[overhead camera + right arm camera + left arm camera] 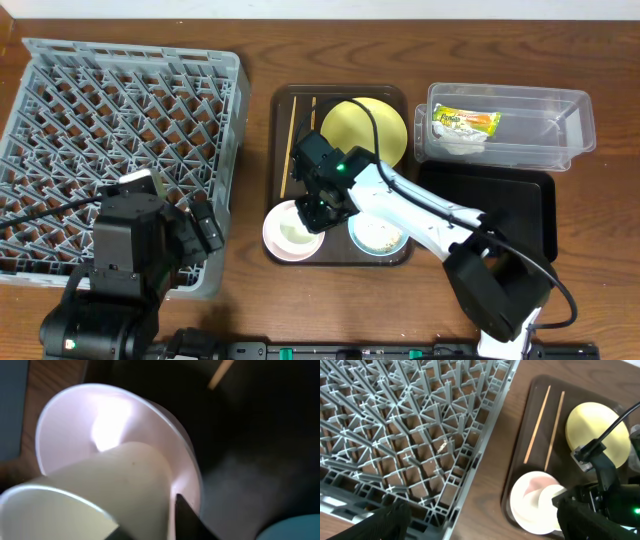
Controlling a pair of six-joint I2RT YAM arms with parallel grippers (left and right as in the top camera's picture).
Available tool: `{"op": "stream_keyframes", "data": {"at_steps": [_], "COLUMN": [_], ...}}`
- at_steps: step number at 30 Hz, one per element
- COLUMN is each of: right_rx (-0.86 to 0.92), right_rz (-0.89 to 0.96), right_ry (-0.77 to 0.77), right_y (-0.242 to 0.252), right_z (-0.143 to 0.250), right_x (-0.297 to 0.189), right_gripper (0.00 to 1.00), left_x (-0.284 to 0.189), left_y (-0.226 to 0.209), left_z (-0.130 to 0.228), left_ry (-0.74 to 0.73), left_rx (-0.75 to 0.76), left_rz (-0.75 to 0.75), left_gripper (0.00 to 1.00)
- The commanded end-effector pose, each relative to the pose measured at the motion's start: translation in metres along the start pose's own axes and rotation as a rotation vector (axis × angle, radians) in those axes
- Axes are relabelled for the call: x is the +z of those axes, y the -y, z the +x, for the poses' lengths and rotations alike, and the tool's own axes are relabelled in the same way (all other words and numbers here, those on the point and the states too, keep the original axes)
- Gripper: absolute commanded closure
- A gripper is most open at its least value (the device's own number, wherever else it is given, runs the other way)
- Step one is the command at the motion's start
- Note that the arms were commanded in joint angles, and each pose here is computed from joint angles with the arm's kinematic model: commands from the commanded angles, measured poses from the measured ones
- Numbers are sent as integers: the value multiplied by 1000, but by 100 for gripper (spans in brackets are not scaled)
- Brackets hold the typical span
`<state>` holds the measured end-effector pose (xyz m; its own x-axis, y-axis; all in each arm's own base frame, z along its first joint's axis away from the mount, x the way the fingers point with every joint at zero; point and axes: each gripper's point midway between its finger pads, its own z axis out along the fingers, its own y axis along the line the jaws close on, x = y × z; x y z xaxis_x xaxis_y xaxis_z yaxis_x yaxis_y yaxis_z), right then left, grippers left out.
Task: Sort waste into correct bins and load items into the dishwasher
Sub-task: 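Grasp the white paper cup from the pink bowl with the right gripper, then pass the white cup from the right gripper to the left gripper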
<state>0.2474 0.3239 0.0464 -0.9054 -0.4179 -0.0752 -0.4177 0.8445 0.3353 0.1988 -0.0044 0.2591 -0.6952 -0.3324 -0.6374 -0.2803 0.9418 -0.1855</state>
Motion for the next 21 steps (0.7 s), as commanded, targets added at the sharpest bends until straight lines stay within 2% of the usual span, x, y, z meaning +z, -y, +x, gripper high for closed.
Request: {"op": "stream_keyframes", "data": {"at_steps": [1,2,6,10,16,21], "right_rx": [-6,-10,-27,-78,-167,-309], "right_rz": [-48,-51,-82,-188,-323,-465], "right_ry": [18,28,124,302,548,601], "right_y": [-13,-13,-12,-10,2,-7], "right_z": [-2,-3,-16,-35,-39,-18], "right_x": [-9,-13,-52,-123,-225,-264], "right_gripper": [94,99,99,99,99,99], "left_x": [-3,-3,-5,-6,-16,-38], "left_y": [-3,-1,26,57,129,168], "left_z": [-4,-4,-1,-2,-6,-15], "left_ry": [17,12,-15,-44,-149,-251], "left_rx": [-12,-11,71,82,95,92], "left_rz": [-16,-4,146,309,702,1053], "left_gripper": [6,6,6,6,6,6]}}
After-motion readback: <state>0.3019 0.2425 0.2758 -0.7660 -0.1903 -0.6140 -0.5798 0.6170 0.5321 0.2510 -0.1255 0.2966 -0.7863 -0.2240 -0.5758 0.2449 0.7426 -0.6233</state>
